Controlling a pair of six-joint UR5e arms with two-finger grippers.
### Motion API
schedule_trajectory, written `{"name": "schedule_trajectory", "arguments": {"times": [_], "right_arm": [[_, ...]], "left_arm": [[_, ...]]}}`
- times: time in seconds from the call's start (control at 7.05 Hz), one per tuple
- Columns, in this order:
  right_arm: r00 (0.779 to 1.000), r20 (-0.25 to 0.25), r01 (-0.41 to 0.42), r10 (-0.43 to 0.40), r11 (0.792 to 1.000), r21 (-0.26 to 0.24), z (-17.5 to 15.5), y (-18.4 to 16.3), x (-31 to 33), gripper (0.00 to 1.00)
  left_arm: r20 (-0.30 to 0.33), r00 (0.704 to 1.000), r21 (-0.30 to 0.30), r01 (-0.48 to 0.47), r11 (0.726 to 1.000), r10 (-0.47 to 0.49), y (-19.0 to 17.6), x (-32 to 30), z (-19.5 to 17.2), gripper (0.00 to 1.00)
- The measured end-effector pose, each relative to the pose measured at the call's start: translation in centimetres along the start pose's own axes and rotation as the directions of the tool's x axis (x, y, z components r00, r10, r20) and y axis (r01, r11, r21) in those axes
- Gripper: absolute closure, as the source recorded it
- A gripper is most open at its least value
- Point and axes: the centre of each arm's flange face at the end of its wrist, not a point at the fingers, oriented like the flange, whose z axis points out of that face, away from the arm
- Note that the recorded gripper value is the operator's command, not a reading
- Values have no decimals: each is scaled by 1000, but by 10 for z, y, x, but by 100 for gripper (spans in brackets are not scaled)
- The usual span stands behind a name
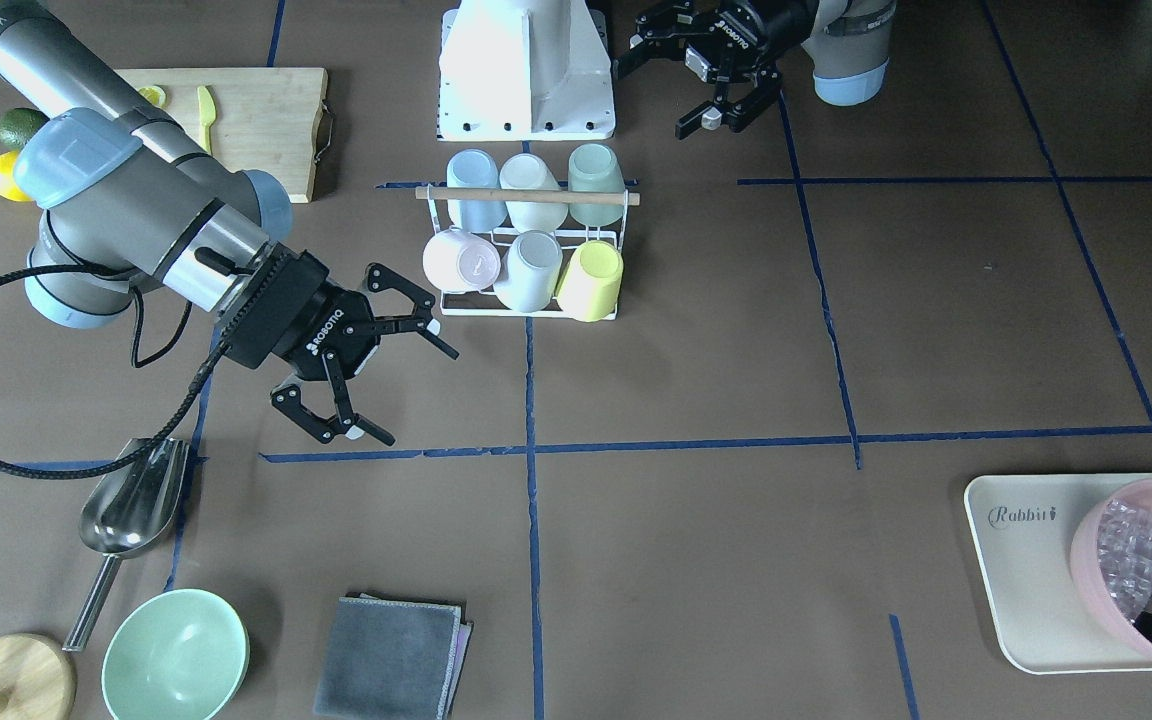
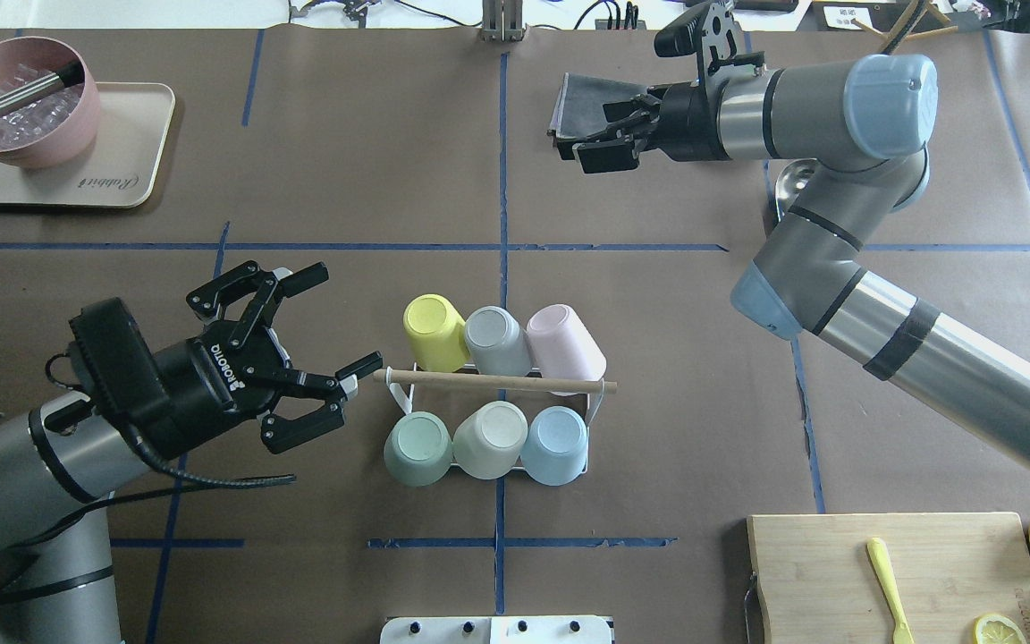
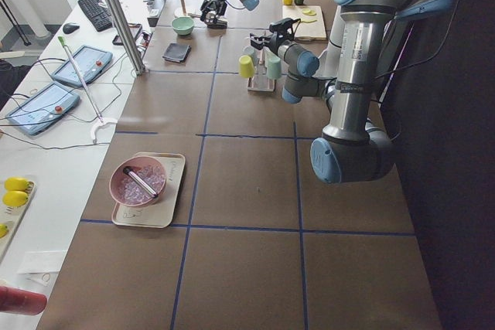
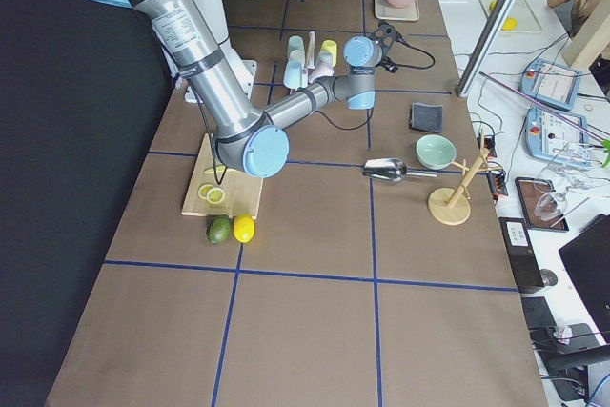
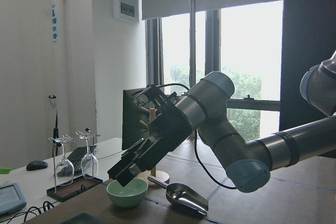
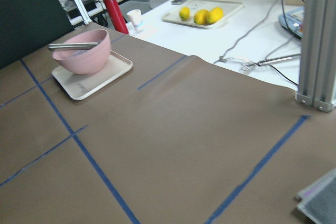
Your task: Place cup on cup holder
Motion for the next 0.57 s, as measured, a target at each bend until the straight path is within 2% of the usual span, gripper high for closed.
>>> {"name": "schedule_trajectory", "arguments": {"times": [0.14,0.28,0.43,0.57], "right_arm": [[996,-78,-48,43,997,-67,2,-5,11,0],[982,-168,-109,85,984,-138,3,-7,25,0],[957,-263,-179,122,962,-205,3,-7,40,0],[923,-354,-253,150,930,-266,3,-3,55,0]], "left_arm": [[13,1000,-116,-7,993,9,3,-14,10,0],[-4,1000,-243,-13,970,12,9,-29,18,0],[-25,1000,-351,-17,936,9,13,-45,22,0],[-31,1000,-456,-9,890,-5,17,-66,21,0]]}}
